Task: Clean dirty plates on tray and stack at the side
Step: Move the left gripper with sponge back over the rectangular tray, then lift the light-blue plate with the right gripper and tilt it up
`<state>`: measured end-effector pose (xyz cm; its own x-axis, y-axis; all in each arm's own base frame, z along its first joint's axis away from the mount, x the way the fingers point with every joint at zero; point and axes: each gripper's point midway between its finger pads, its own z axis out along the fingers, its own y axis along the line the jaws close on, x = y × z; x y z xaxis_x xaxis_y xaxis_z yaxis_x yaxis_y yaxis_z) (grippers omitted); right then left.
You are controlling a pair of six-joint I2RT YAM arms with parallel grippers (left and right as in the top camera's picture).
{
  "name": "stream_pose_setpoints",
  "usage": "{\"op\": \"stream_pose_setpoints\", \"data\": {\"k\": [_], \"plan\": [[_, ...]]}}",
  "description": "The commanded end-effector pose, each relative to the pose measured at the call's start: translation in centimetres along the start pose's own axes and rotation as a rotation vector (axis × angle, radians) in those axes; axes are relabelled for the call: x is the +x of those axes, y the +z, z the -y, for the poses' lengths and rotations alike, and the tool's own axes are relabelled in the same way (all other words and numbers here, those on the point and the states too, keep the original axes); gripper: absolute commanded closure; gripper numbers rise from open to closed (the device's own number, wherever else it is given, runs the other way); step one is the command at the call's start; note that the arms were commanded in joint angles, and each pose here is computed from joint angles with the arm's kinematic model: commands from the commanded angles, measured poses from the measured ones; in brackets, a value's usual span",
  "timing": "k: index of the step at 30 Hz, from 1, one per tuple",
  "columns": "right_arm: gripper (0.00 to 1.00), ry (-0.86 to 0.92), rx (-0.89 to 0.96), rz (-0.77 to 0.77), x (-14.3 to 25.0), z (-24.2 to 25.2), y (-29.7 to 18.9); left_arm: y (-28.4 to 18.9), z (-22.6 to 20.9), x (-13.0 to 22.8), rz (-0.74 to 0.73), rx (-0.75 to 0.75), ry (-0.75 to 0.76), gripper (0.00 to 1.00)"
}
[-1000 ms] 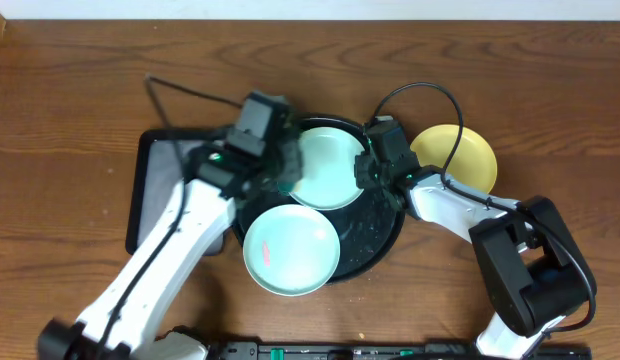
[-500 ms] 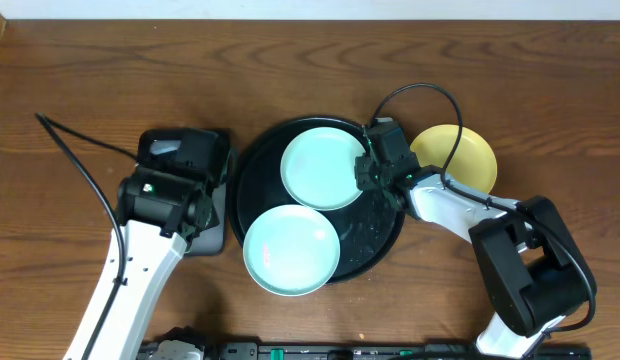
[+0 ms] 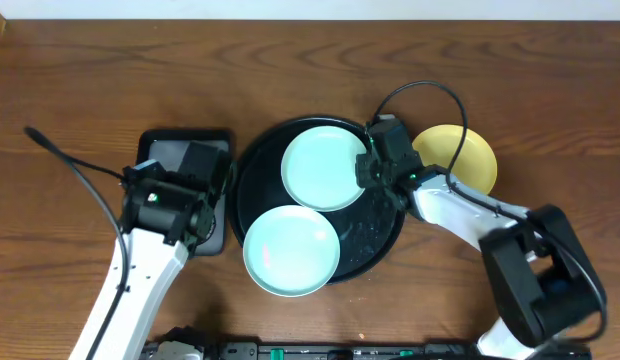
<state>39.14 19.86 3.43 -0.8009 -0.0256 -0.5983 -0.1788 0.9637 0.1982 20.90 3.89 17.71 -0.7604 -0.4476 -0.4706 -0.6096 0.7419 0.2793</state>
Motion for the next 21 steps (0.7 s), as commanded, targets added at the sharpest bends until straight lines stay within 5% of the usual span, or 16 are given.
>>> {"op": "stream_pose_setpoints", "data": {"k": [1,7,21], "plan": [[0.99,0.022,-0.053,0.146,-4.6,-1.7,-4.2,-1.5,-1.4,-1.4,0.107,0.042,-0.092,0.93],[0.99,0.117,-0.114,0.246,-7.3,-3.0,-7.1,-3.7,-2.1,-2.4,0.201,0.163,-0.194,0.92],[0.98,0.137,-0.208,0.334,-6.2,-10.8,-5.0,-4.8,-3.0,-2.1,0.226,0.232,-0.233,0.92]]}}
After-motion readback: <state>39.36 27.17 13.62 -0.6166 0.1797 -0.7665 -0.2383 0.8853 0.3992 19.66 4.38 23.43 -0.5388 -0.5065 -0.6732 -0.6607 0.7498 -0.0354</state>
